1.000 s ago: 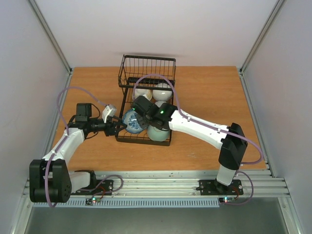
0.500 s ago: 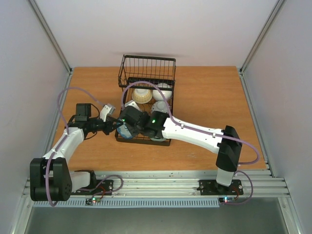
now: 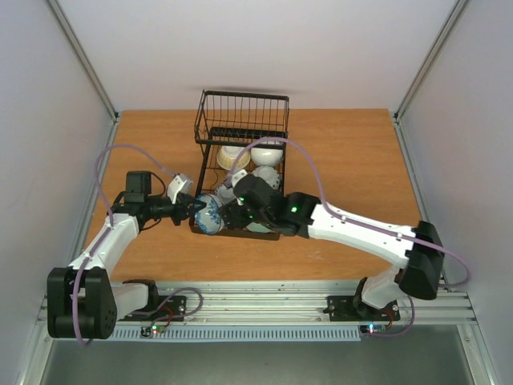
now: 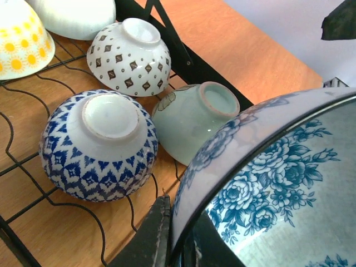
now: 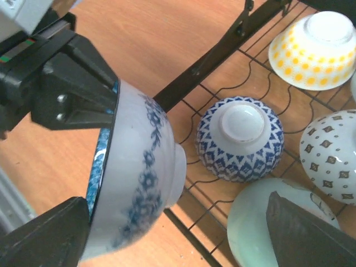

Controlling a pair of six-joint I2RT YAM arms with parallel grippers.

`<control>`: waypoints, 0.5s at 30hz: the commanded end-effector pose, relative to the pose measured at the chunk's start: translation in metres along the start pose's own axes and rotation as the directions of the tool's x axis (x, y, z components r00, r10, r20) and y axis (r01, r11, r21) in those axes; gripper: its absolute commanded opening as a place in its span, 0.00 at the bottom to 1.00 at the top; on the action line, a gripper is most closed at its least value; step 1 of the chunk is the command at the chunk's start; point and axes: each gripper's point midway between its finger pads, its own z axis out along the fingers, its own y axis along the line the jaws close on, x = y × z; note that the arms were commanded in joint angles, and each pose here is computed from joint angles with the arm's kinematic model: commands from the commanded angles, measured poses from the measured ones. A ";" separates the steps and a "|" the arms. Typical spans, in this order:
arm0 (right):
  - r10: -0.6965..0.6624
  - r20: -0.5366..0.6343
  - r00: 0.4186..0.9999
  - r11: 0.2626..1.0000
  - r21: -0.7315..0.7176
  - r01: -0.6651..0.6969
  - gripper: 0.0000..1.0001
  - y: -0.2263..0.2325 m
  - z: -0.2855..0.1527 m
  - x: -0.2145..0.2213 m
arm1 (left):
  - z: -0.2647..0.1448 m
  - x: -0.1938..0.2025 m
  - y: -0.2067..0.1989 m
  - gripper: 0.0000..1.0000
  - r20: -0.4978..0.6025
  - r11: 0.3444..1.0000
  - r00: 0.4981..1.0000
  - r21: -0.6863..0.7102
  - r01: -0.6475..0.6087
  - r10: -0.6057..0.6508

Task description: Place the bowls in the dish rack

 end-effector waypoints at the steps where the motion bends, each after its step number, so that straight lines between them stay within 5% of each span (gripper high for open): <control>1: 0.081 0.065 0.995 0.977 -0.203 -0.066 0.91 0.015 -0.019 -0.008 | -0.001 -0.010 -0.014 0.01 0.047 0.994 0.997 0.091 -0.064 0.060; 15: 0.220 -0.050 0.974 0.841 -0.496 -0.215 0.99 0.044 -0.007 0.010 | -0.003 -0.010 -0.019 0.00 0.050 0.990 0.996 0.112 -0.081 0.076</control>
